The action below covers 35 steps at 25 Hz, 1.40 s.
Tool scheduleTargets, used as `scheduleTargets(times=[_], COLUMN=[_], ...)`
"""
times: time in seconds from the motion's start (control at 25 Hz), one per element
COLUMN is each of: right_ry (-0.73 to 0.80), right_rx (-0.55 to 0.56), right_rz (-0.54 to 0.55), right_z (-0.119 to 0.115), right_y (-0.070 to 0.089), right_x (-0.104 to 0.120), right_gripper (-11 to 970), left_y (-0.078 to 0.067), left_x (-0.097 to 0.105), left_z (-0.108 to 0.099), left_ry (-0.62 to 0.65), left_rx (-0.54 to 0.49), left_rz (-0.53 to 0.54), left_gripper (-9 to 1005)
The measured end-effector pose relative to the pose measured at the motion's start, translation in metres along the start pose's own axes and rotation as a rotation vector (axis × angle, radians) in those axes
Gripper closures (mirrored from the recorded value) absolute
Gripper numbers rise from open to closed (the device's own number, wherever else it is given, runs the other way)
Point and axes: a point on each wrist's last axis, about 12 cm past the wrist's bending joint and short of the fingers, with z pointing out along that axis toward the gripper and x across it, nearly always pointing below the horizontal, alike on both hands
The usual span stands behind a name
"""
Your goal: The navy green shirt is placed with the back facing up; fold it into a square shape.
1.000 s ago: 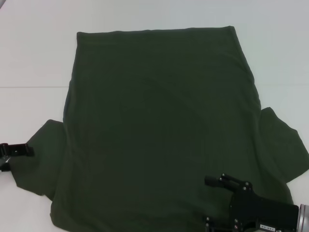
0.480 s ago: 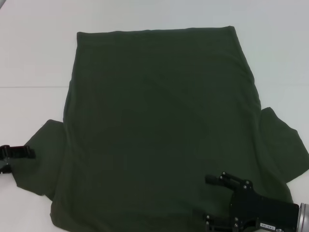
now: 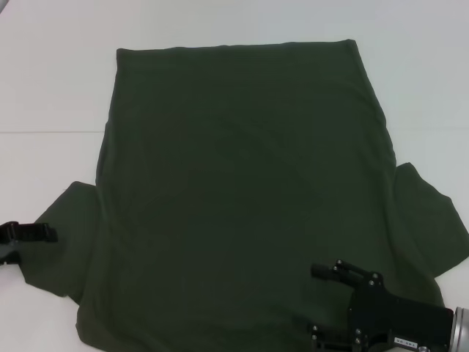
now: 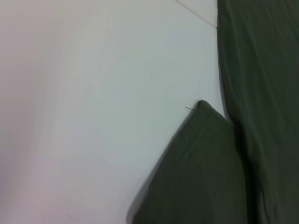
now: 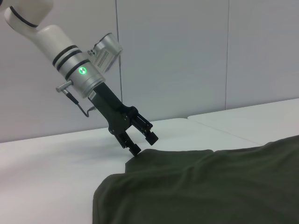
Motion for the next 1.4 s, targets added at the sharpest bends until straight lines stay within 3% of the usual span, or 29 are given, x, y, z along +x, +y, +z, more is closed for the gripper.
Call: scheduleTargets(times=[1.4], right_ry=[0.000], right_rx=[-0.001], right_rz=[-0.003], right_z=[0.0003], right_y=[-0.0005], right_x=[-0.0006], right_gripper=[43], left_y=[0.0011], left_x=[-0.0005], left_z=[0.0007], left_ry=[0.015], left_rx=[-0.034], left_rz=[0.003], left_gripper=[134])
